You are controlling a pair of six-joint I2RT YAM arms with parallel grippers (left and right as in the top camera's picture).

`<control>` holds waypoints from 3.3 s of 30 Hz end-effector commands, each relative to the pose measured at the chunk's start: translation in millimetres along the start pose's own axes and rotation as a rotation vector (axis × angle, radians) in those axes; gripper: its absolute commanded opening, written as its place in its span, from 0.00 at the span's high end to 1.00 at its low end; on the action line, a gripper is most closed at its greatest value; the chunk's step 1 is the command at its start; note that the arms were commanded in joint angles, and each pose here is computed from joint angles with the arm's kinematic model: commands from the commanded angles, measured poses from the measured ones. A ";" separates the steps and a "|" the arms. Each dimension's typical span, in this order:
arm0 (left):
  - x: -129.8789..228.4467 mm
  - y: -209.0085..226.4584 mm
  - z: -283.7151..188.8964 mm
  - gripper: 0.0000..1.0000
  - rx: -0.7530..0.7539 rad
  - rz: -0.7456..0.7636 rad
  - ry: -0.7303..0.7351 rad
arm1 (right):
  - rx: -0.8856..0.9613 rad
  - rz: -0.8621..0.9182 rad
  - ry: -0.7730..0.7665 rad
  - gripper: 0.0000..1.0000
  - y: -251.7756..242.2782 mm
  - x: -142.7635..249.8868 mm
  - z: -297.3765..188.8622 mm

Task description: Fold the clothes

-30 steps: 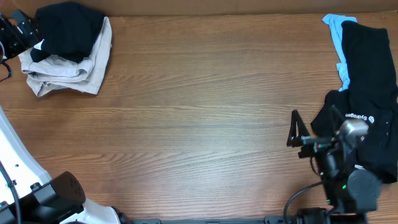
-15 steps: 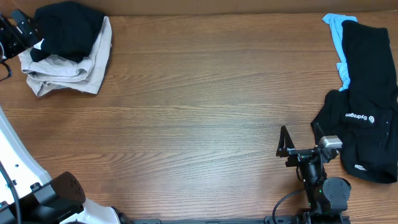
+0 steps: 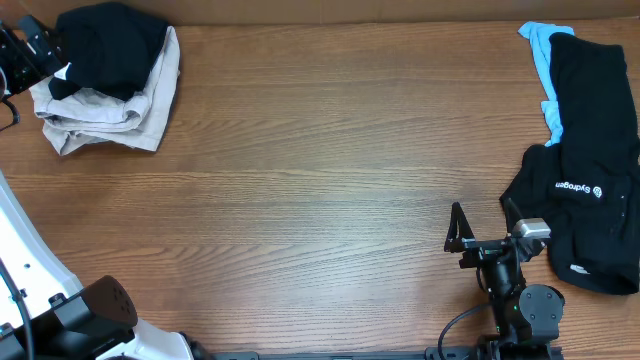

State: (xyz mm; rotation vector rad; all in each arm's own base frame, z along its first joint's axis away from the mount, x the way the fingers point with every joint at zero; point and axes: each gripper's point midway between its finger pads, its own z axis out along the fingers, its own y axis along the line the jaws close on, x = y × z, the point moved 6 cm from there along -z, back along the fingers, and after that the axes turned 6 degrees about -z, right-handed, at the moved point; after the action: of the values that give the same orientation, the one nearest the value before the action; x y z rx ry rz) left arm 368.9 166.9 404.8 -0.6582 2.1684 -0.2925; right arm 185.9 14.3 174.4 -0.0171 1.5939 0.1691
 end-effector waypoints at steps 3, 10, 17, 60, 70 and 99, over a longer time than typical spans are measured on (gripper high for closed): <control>1.2 -2.8 0.4 0.00 0.007 0.023 0.003 | 0.012 -0.001 -0.008 0.00 -2.0 1.3 -0.1; 1.2 -2.8 0.4 0.00 0.007 0.023 0.003 | 0.012 -0.001 -0.008 0.00 -2.0 1.3 -0.1; 3.3 -19.1 -12.4 0.00 0.020 0.056 -0.021 | 0.012 -0.001 -0.008 0.00 -2.0 1.3 -0.1; 332.3 24.2 -2.2 0.00 0.318 0.273 -0.623 | 0.012 -0.001 -0.008 0.00 -2.0 1.3 -0.1; 342.4 33.1 8.0 0.00 0.263 0.267 -0.548 | 0.012 -0.001 -0.008 0.00 -2.0 1.3 -0.1; 342.5 33.2 8.2 0.00 0.262 0.266 -0.548 | 0.012 -0.001 -0.008 0.00 -2.0 1.3 -0.1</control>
State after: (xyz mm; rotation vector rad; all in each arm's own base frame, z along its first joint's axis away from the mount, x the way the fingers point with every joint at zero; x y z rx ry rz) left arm 186.4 6.4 161.6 -0.2438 1.6362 -0.2181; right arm 185.7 14.2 175.1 -0.0167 1.5904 0.1690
